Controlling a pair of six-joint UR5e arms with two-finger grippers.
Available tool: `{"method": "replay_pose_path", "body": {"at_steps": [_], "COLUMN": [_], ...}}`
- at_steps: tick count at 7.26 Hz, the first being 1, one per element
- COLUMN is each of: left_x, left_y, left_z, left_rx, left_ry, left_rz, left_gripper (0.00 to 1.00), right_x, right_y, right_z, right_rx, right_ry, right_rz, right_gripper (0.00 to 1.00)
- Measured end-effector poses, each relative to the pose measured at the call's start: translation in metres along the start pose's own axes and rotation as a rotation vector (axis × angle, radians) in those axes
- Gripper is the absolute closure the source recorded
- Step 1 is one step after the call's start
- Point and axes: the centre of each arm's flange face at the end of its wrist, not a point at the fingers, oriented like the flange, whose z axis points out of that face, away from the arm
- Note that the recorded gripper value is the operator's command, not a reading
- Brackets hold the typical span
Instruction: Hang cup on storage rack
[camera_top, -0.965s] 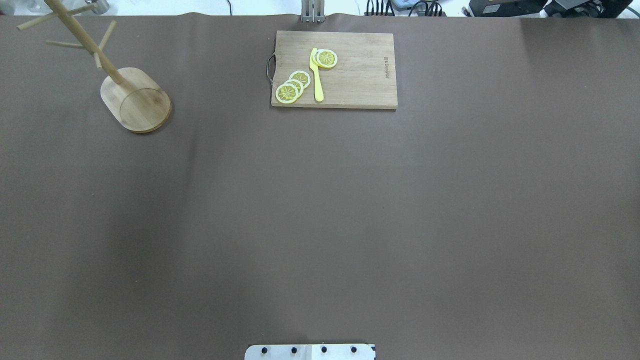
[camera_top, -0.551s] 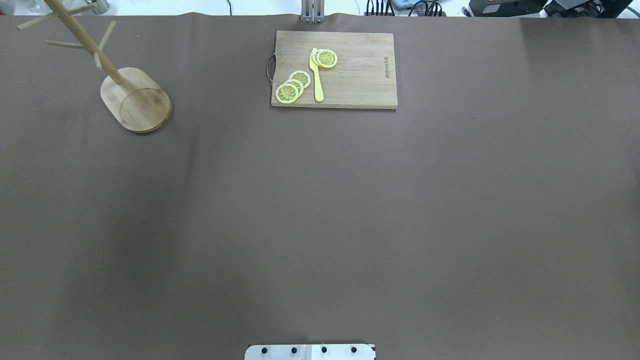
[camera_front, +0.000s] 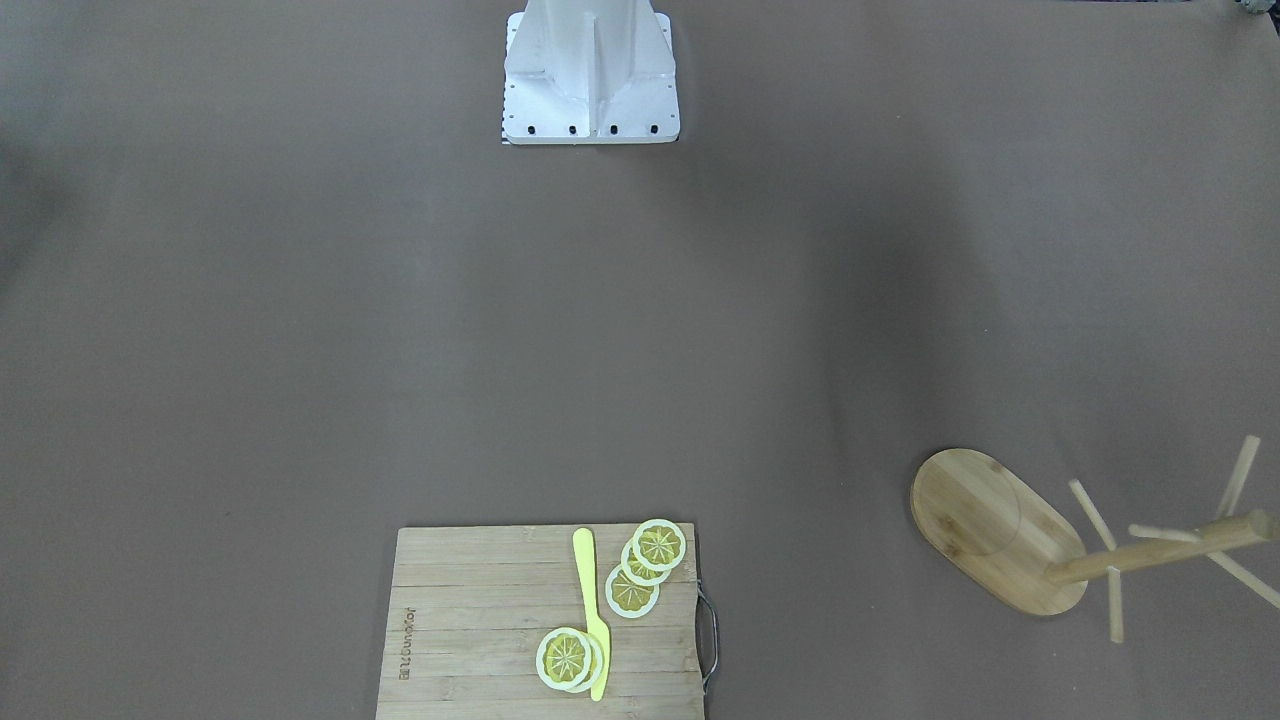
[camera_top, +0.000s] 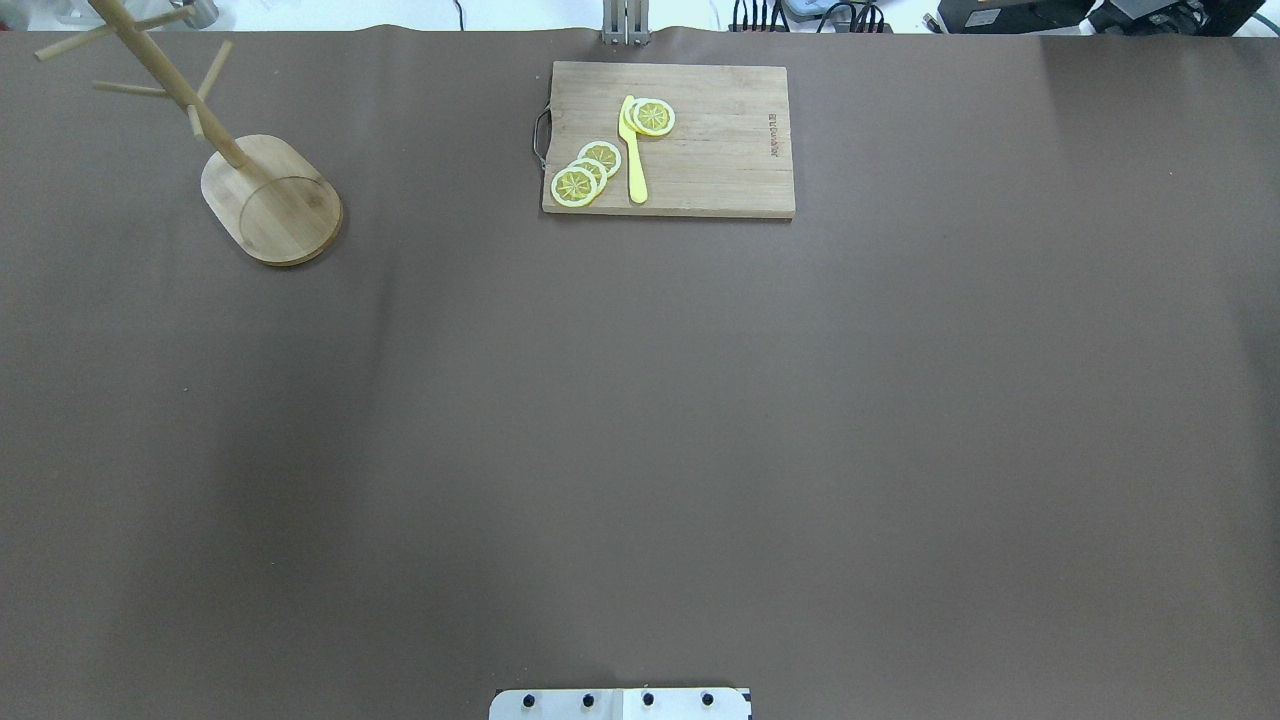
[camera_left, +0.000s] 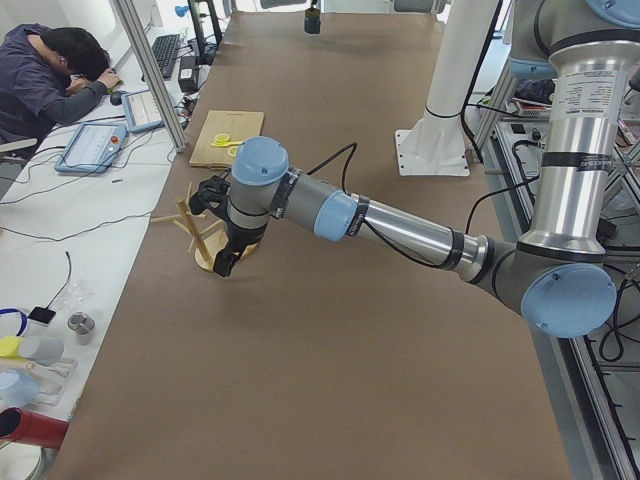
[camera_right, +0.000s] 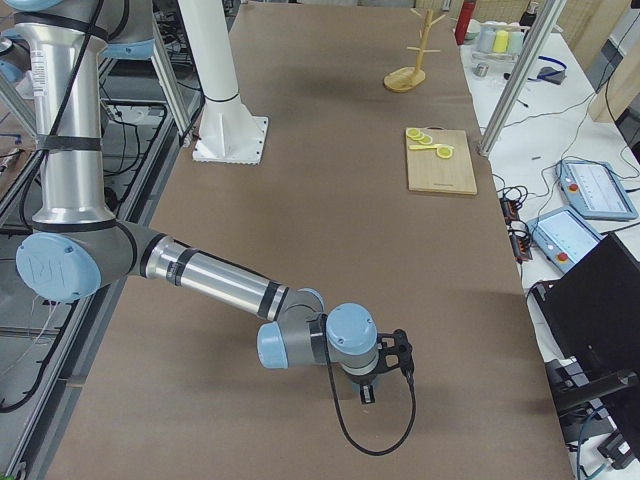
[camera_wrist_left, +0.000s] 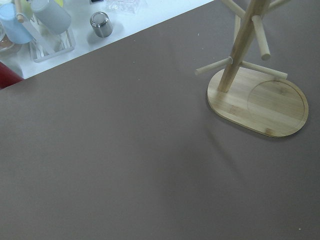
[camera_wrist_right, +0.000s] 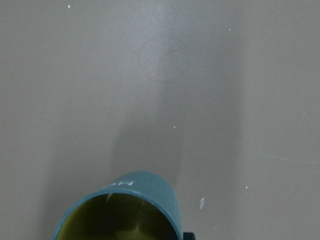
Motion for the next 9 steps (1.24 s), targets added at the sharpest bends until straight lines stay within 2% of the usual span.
{"method": "replay_pose_path", "body": {"at_steps": [2, 4, 7, 9], "left_x": [0.000, 0.001, 0.001, 0.001], "left_y": [0.002, 0.002, 0.002, 0.002], "left_z": [0.000, 0.000, -0.001, -0.001], "left_rx": [-0.002, 0.000, 0.000, 0.001], "left_ry": [0.000, 0.000, 0.000, 0.000], "left_rz": [-0.002, 0.000, -0.001, -0.001], "left_gripper": [0.01, 0.01, 0.01, 0.01], "right_x": [-0.024, -0.062, -0.179, -0.265], "right_y": [-0.016, -0.033, -0.060, -0.065], "right_z": [-0.019, -0.031, -0.035, -0.037], "right_rx": [0.042, 0.065, 0.062, 0.044], "right_ry": [-0.010, -0.034, -0.095, -0.109], "right_rz": [0.147, 0.251, 0.377, 0.437], "right_gripper": [1.00, 1.00, 1.00, 1.00]}}
